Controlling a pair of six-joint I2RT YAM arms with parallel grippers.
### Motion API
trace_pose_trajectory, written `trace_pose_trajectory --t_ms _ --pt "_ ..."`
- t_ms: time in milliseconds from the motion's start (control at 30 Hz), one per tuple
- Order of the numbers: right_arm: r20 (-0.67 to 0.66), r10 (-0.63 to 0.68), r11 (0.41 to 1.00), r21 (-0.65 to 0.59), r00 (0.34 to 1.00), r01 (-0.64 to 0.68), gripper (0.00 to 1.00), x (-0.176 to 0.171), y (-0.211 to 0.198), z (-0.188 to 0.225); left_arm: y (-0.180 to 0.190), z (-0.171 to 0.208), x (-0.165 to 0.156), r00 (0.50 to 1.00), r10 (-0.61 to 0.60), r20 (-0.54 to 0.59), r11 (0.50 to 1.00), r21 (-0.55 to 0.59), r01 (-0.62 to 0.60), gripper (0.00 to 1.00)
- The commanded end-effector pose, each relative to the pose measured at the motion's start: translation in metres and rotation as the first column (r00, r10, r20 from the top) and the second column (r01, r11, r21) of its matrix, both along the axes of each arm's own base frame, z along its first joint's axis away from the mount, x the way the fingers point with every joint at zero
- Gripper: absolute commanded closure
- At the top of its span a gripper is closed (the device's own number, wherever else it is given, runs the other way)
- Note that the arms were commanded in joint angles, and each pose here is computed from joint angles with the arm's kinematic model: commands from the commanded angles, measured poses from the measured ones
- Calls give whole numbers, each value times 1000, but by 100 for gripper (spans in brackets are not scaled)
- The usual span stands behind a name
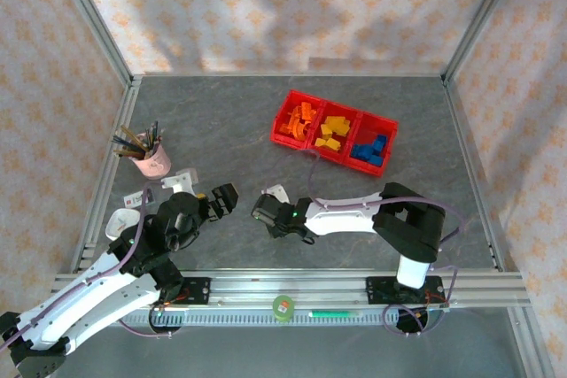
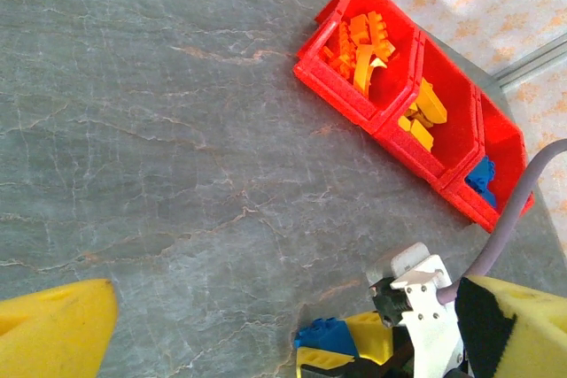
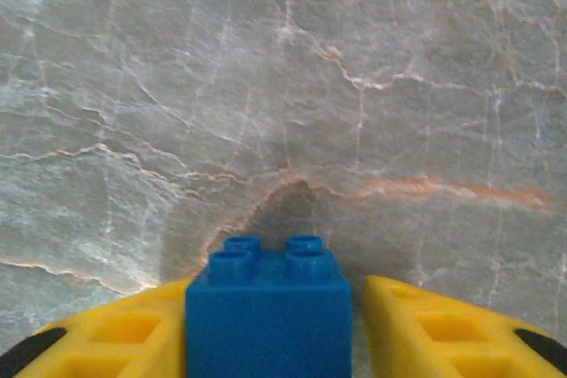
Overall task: Sort the legos into containers by color
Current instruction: Pick up the lego from the bottom-center of the table.
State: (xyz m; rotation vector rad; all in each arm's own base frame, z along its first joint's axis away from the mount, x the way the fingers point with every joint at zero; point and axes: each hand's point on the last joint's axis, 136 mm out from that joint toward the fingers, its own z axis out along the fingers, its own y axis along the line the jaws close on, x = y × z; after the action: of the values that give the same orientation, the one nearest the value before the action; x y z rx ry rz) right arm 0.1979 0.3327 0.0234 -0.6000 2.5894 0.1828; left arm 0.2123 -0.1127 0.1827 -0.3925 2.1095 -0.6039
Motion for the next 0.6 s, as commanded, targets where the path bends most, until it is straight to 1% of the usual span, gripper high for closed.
trace_pose_trajectory --t_ms 0,67,167,333,433,567 --pt "45 -19 1000 17 999 18 60 8 6 7 5 -5 0 1000 26 -8 1000 9 -26 1" --pt "47 -23 1000 19 999 22 64 8 5 9 4 -5 1 1000 22 -7 1000 7 -22 1" --pt "54 -51 998 35 997 49 67 11 3 22 2 -2 2 1000 14 1 1000 -3 -14 1" --pt "63 -117 986 128 991 108 69 23 -7 57 -4 6 6 1000 -1 17 1000 -6 1 1" --pt "70 -189 971 164 980 175 69 38 -27 77 -10 12 10 999 -18 27 1000 1 18 1" --pt "100 -321 935 189 942 299 69 67 -71 98 -23 20 18 998 -56 43 998 1 56 1"
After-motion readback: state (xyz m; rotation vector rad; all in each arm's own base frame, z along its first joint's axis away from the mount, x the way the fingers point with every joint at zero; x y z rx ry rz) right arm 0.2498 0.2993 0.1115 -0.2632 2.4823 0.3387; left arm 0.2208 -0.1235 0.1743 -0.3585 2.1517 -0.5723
